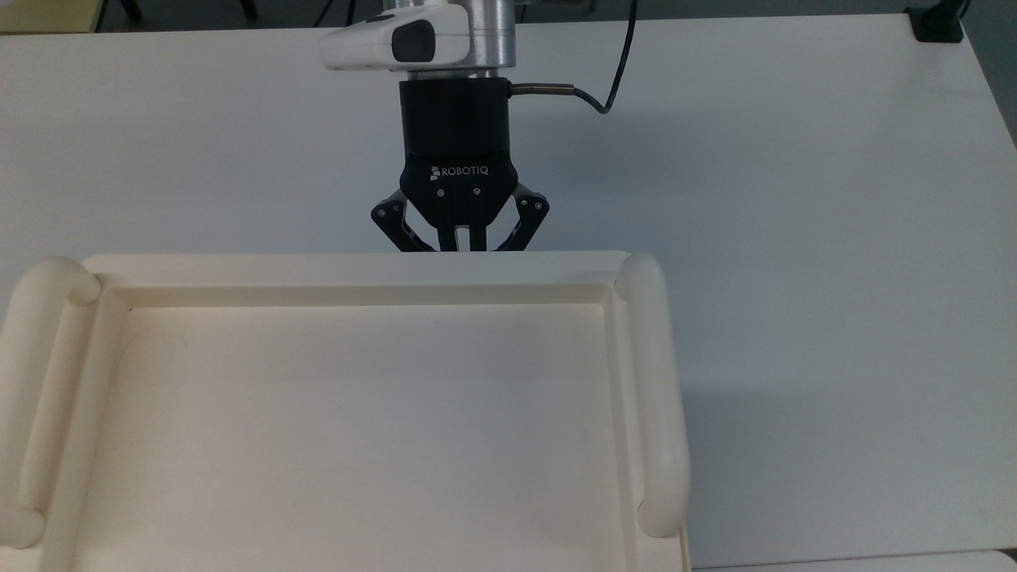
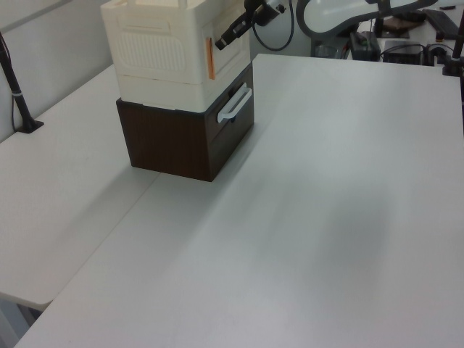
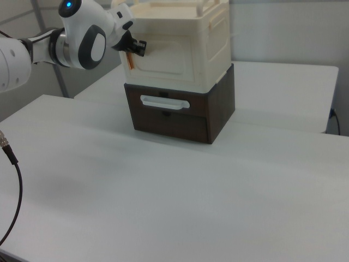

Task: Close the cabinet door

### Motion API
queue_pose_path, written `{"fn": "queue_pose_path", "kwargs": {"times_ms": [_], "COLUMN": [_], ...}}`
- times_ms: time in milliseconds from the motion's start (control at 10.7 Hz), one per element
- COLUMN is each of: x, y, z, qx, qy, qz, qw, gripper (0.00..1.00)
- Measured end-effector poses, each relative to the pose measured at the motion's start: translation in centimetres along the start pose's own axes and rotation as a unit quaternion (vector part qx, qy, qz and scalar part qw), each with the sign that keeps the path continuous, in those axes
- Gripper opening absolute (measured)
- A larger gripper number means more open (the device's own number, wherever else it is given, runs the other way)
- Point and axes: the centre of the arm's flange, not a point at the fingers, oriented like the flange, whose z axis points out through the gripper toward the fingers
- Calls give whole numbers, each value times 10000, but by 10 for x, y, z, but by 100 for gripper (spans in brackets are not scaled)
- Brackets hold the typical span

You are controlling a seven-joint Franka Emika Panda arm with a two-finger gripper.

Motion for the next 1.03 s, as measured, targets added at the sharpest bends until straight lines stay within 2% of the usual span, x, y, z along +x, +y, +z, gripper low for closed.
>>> {"fn": "queue_pose_path", "kwargs": {"times_ms": [187, 280, 467, 560, 747, 840, 1027], "x": [2, -3, -19, -25, -33, -39, -50], "y": [5, 9, 15, 20, 42, 52, 70], "z": [-5, -7, -18, -33, -82, -109, -152], "qx": [-27, -22, 38, 101, 204, 232, 178], "qy": [-89, -484, -1574, -2104, -3041, -3414, -3962], "qz": [-10, -19, 36, 97, 278, 387, 697], "qw": [10000, 9988, 9875, 9775, 9520, 9388, 9153], "gripper": [7, 7, 10, 10, 15, 22, 50]}}
